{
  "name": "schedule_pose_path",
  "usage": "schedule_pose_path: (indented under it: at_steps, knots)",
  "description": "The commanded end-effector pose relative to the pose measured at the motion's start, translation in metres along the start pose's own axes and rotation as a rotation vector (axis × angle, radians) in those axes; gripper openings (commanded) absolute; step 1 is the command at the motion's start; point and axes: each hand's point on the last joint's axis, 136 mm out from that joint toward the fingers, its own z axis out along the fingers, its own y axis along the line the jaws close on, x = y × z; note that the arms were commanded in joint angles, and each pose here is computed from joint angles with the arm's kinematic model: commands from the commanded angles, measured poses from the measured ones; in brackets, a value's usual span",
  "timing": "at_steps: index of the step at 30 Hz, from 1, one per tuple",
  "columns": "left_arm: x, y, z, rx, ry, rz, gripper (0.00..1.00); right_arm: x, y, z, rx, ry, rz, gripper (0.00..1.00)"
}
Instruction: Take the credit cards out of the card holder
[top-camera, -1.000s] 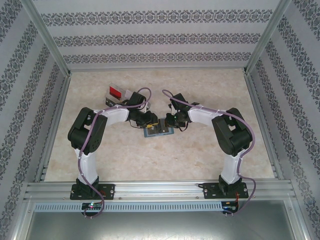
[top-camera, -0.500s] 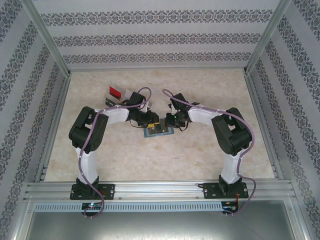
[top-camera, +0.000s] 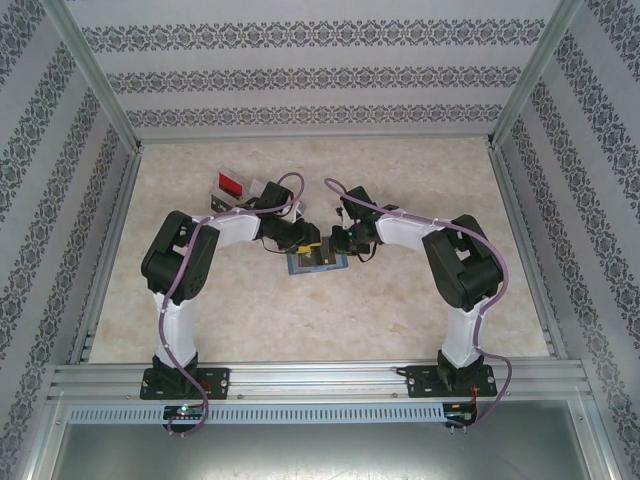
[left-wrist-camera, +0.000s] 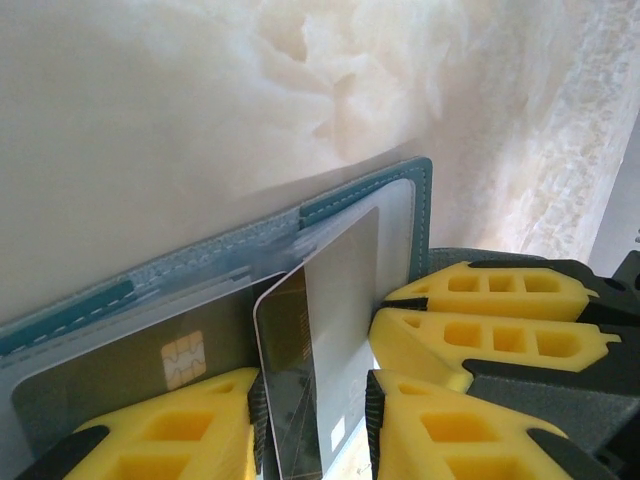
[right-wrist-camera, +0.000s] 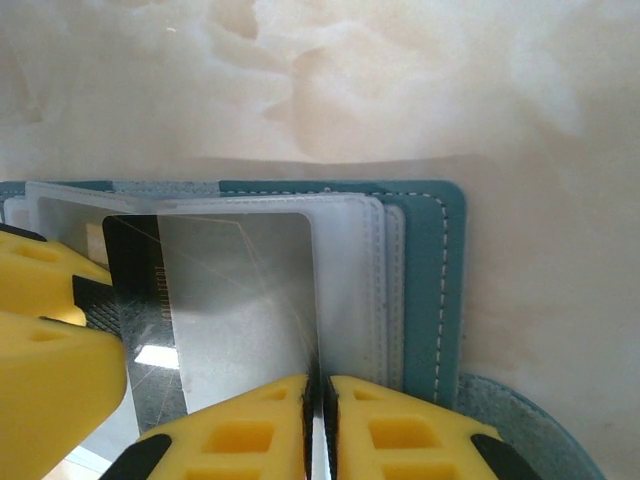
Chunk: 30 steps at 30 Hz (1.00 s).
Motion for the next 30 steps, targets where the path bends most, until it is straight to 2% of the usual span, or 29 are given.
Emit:
schedule_pose_path:
  at_steps: [1, 9, 20, 30]
  knots:
    - [0.002, 0.011, 0.011, -0.019, 0.023, -0.022, 0.35, 0.021, -0.024, 0.018, 0.062, 0.085, 0.052, 0.16]
    - [0.001, 0.008, 0.008, -0.012, 0.015, -0.015, 0.28, 0.022, -0.029, 0.017, 0.079, 0.083, 0.057, 0.16]
    - [0.004, 0.019, -0.014, -0.106, -0.011, 0.021, 0.02, 0.023, -0.039, 0.013, 0.119, 0.071, 0.076, 0.16]
    - [0.023, 0.011, -0.07, -0.223, -0.052, 0.109, 0.0, 0.006, -0.018, -0.006, 0.052, 0.008, 0.042, 0.17]
